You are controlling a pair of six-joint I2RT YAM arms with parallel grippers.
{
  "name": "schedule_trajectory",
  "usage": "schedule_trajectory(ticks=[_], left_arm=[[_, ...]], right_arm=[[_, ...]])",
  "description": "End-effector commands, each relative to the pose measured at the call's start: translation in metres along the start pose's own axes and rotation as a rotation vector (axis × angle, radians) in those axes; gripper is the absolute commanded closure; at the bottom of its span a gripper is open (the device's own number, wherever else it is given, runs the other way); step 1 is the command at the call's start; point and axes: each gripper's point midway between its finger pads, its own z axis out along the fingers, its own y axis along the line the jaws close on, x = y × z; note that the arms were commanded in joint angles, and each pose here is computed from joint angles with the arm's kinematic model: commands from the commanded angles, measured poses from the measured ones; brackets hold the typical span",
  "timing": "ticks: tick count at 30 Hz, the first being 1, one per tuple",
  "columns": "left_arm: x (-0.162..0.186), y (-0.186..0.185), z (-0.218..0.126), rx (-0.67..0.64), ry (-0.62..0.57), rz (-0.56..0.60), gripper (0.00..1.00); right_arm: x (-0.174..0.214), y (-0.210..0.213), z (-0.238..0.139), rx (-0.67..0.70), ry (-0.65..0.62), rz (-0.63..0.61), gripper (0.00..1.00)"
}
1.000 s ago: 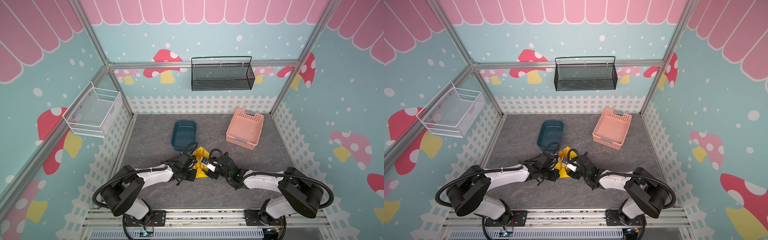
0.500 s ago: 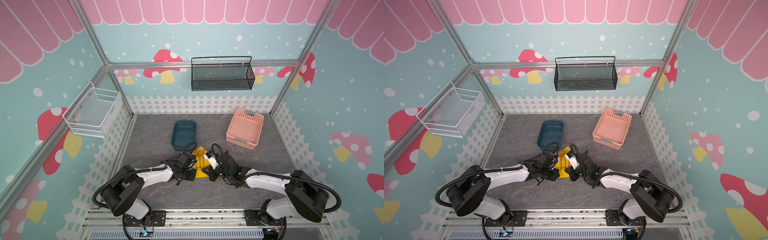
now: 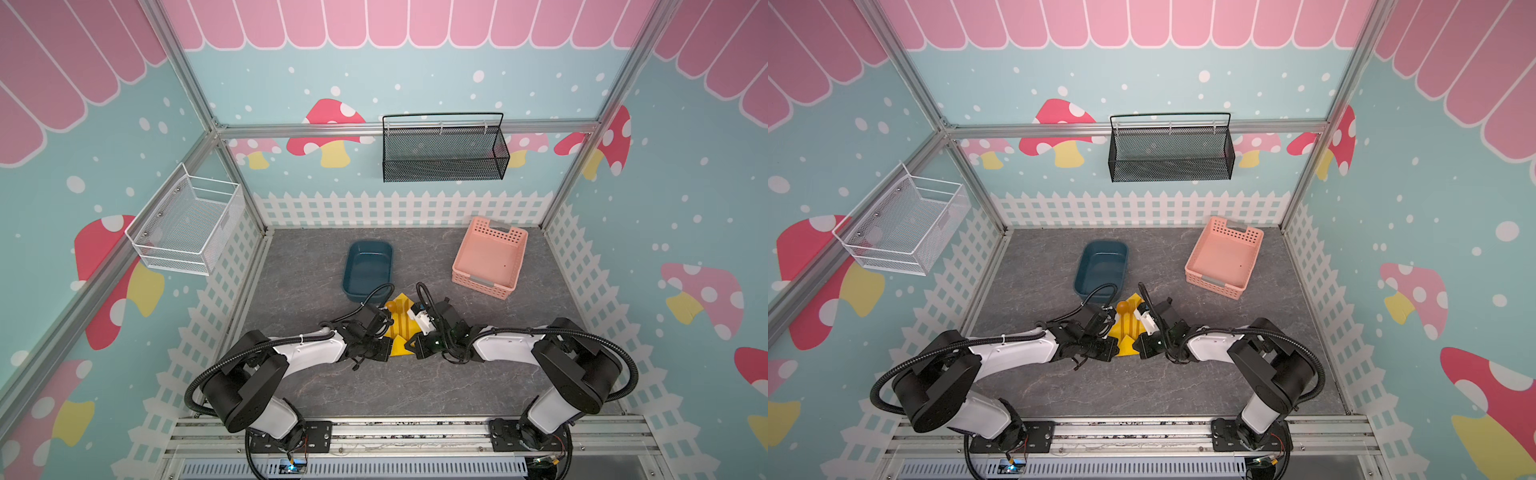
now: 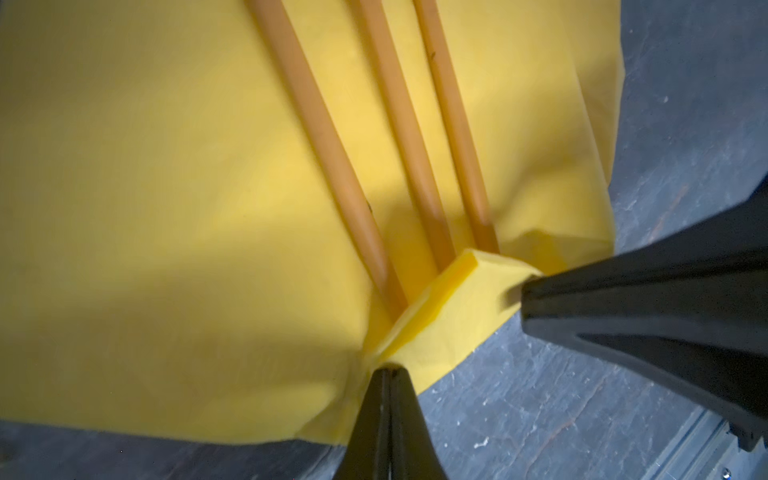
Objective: Place the utensils on the paper napkin and roll it up
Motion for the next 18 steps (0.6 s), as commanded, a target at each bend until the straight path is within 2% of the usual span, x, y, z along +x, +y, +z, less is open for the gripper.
schedule_trajectory(ticks=[1,18], left_arm=[[-0.007,-0.003,-0.001,0.016,-0.018,-0.017,0.94],[-0.008,-0.003,0.000,0.017,-0.015,-0.020,0.94]], right_arm=[[0.000,-0.007,0.002,0.011,0.013,0.053,0.97],[0.016,-0.029,0.001,0.077,0.066,0.115,0.96]])
